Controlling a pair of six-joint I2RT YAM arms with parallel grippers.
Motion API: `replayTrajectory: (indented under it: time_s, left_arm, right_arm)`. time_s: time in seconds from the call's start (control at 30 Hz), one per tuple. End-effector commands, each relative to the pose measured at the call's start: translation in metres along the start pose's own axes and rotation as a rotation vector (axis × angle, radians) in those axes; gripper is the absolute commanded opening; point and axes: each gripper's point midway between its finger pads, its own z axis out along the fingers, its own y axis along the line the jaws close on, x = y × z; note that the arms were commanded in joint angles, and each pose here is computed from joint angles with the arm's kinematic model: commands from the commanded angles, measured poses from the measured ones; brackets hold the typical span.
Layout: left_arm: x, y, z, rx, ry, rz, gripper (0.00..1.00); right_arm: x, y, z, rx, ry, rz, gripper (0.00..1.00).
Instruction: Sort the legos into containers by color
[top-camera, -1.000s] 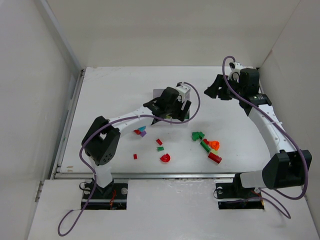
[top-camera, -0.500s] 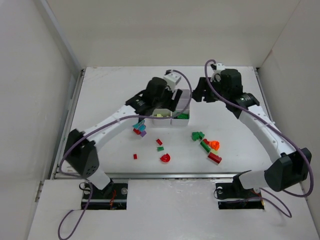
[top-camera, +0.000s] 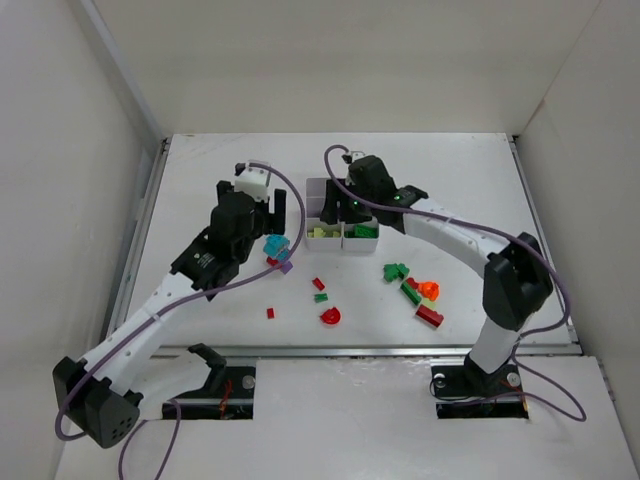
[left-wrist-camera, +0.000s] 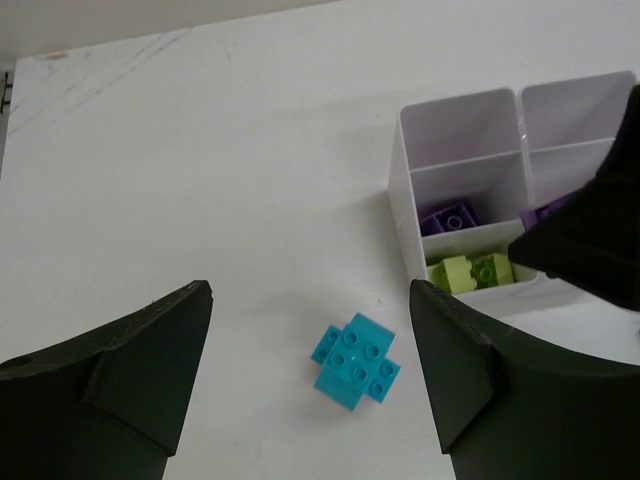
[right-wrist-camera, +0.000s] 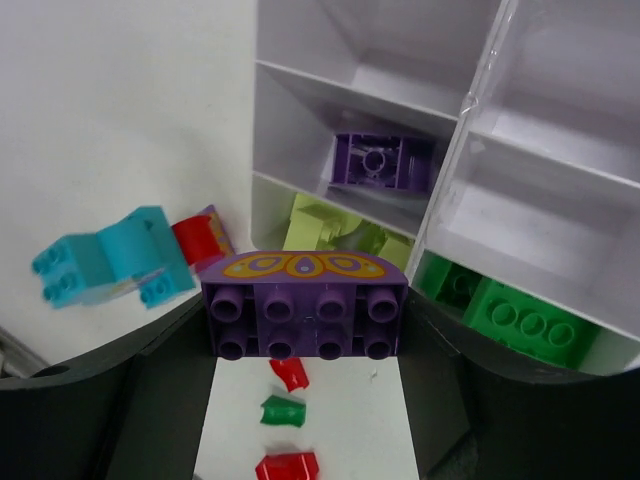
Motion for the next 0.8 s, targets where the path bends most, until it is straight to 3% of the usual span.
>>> replayTrajectory:
  time_s: [0.0, 0.57, 0.63, 0.77]
  left_arm:
    - [-0.003, 0.013, -0.011, -0.046, -0.057, -0.038, 0.77]
    - [0.005, 0.01, -0.012, 0.001, -0.098, -0.061, 0.81]
    - [0.005, 0.01, -0.012, 0.001, -0.098, -0.061, 0.81]
    - [0.006, 0.008, -0.012, 0.011, -0.097, -0.071, 0.81]
  right_arm:
    - [-0.044, 0.016, 0.004, 0.01, -0.13, 0.056, 0.0]
    - [-0.027, 0.01, 0.044, 0.153, -0.02, 0.017, 0.03]
    - [-0.029, 0.011, 0.042, 0.153, -0.02, 0.017, 0.05]
    - [-0.022, 0.008, 0.05, 0.164, -0.002, 0.025, 0.26]
